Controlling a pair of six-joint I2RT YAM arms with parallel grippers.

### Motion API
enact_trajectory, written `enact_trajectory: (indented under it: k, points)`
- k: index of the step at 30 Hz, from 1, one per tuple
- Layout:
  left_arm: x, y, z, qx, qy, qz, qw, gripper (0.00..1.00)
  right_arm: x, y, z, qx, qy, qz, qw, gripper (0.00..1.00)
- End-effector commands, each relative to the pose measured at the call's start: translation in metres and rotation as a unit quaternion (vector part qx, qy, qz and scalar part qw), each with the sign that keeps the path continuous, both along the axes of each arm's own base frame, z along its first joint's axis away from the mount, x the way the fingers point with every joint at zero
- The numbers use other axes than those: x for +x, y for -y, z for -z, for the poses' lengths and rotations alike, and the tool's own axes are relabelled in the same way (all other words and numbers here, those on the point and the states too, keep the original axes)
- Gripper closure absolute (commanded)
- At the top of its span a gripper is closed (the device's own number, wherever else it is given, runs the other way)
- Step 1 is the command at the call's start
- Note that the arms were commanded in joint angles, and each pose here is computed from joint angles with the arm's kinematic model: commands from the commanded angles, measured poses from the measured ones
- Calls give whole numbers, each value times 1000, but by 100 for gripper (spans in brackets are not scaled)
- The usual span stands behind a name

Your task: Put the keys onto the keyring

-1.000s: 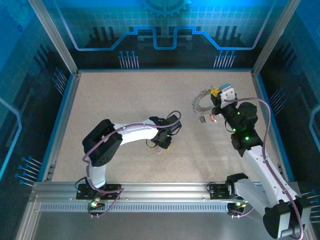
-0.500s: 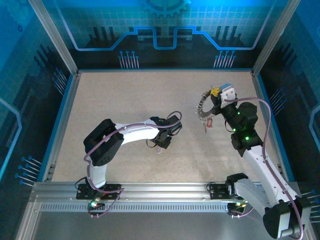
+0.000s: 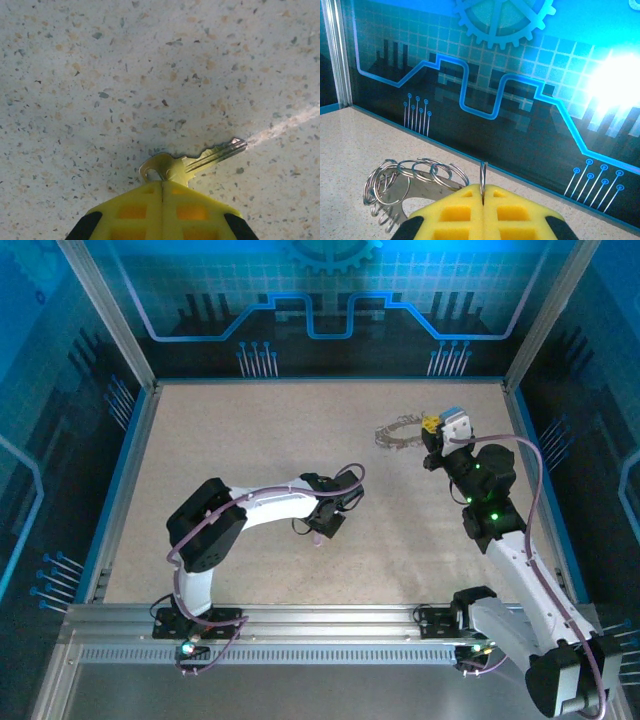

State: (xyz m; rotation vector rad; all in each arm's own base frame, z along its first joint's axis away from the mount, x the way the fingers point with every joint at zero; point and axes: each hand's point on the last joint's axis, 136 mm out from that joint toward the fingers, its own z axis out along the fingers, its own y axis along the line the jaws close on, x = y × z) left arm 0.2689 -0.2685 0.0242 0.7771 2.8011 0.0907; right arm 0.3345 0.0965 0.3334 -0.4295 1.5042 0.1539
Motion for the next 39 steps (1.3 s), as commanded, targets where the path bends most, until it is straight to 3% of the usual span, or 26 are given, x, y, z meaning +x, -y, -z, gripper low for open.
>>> enact_trajectory:
  k: [1,9,12,16,20,23,32,39]
  points:
    - [-10,0,-30,-27,4,50,998,100,-8,-6,-8,28,14,-14,999,100]
    - [-10,-4,-119,-164,69,117,977,100,-18,-41,20,-17,17,-53,998,100]
    - [-6,-14,-146,-201,114,124,965,100,-33,-62,21,-27,51,-109,992,100]
    - [-22,-12,-174,-263,169,207,927,100,-69,-97,22,-42,104,-216,970,100]
    - [-37,-14,-204,-303,249,281,876,100,-91,-129,35,-71,102,-288,950,100]
    - [-45,-18,-218,-325,273,311,850,100,-104,-145,42,-77,97,-335,934,100]
    - [-45,-28,-243,-358,350,305,810,100,-144,-181,55,-83,70,-452,885,100]
    - [-63,-17,-249,-395,349,354,773,100,-166,-201,54,-87,62,-514,851,100]
